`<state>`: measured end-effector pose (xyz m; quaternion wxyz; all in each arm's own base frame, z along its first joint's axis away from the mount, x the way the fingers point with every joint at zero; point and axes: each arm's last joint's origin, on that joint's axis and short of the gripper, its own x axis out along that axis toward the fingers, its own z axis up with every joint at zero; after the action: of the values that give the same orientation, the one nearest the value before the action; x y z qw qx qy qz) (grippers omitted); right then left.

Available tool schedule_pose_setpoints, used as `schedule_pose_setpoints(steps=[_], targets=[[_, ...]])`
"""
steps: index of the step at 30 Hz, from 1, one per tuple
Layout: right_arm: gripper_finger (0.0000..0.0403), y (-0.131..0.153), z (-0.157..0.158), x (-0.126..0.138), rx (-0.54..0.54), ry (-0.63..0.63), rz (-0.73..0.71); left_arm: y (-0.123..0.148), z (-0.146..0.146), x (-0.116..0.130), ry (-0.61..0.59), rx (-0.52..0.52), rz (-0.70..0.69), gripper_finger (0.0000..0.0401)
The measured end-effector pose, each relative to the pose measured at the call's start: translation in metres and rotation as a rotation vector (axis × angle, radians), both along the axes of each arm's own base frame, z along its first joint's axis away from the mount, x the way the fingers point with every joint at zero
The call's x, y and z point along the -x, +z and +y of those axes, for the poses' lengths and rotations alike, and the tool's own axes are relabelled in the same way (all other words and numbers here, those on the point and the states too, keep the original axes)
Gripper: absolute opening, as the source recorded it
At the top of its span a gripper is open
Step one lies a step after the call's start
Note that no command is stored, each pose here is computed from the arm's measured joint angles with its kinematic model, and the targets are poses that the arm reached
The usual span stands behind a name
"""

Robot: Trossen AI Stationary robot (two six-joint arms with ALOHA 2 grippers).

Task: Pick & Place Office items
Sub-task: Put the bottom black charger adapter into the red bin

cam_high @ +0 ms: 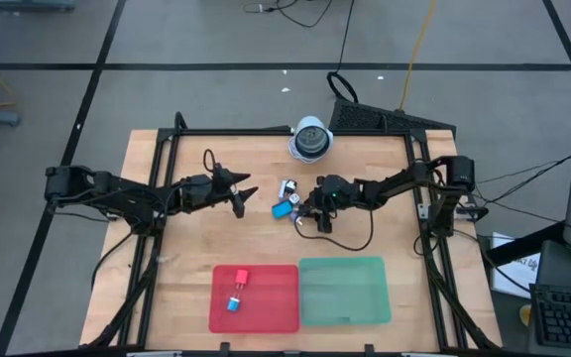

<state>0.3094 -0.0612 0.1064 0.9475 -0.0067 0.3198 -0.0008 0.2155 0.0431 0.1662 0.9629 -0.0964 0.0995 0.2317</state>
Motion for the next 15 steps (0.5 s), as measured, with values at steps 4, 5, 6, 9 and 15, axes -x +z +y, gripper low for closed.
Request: schedule_pose_setpoints(steps=[4,5,6,9,15], targets=[[0.0152,0.001,0.0,0.0,0.001,0.0,-0.006,0.0,0.0,0.0,0.0,0.0,0.0,0.0242],[0.0144,0.001,0.0,0.0,0.001,0.001,-0.006,0.0,0.0,0.0,0.0,0.0,0.0,0.0242],[0.0141,0.0,0.0,0.0,0.001,0.001,-0.005,0.0,0.0,0.0,0.0,0.0,0.0,0.0242],[0.0141,0.004,0.0,0.002,-0.011,-0.009,0.002,0.0,0.0,0.0,0.0,0.0,0.002,0.0241],[0.0145,0.026,0.002,0.009,-0.014,-0.022,-0.001,-0.003,0.0,0.001,0.001,0.005,0.03,0.0241]])
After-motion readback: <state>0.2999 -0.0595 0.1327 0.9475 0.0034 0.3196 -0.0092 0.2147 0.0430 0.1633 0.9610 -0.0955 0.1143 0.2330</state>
